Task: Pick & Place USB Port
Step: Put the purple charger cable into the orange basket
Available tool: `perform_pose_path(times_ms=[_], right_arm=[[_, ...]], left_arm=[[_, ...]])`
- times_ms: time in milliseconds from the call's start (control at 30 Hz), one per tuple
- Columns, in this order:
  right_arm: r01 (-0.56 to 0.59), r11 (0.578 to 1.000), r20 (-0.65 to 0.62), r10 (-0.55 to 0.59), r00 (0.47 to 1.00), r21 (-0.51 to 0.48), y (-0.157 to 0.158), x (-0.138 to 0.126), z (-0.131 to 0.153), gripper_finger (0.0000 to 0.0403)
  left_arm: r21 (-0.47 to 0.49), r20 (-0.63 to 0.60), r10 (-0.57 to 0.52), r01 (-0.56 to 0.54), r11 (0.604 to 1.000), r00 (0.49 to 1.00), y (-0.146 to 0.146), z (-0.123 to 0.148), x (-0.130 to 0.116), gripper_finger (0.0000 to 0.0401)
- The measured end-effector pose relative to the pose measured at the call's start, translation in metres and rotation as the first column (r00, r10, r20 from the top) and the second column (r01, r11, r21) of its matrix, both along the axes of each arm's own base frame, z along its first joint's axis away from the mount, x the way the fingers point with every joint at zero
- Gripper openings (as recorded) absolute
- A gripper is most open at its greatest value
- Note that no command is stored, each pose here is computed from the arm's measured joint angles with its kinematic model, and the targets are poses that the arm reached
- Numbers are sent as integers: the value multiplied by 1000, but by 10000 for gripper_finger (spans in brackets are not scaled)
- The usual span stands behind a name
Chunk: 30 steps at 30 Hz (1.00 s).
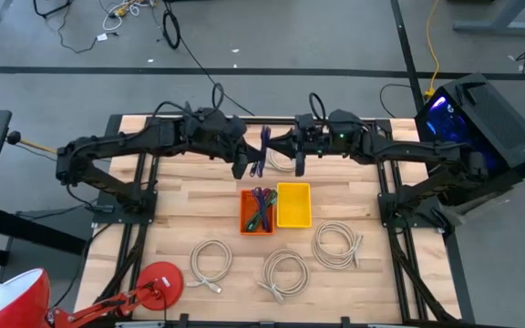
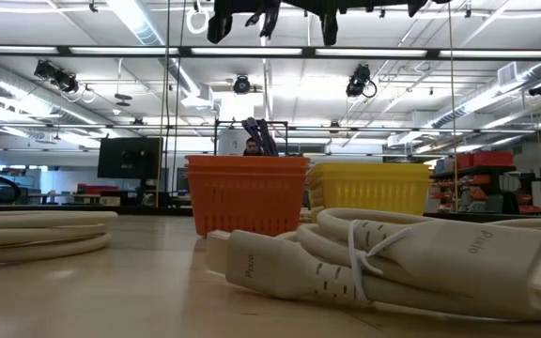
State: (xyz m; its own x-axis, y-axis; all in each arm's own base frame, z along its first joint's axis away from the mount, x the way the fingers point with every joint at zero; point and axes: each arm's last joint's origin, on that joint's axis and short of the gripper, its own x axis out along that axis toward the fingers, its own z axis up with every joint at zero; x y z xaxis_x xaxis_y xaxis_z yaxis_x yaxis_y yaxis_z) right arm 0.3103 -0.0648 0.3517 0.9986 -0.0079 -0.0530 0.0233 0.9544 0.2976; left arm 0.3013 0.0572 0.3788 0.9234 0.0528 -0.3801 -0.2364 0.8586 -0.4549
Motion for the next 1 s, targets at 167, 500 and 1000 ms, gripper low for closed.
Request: perform_pose_path(times_ms=[167, 500, 1000], right_arm=[[24, 1000, -34, -24, 999, 7, -7, -1, -4, 1], [73, 997, -76, -71, 995, 17, -24, -6, -9, 2], [86, 996, -80, -84, 993, 18, -29, -8, -9, 1]], left_arm=[[3, -44, 33, -33, 999, 998, 11, -4, -4, 43], [40, -84, 113, -110, 993, 990, 32, -4, -16, 45], [41, -118, 121, -117, 992, 986, 35, -7, -18, 46]])
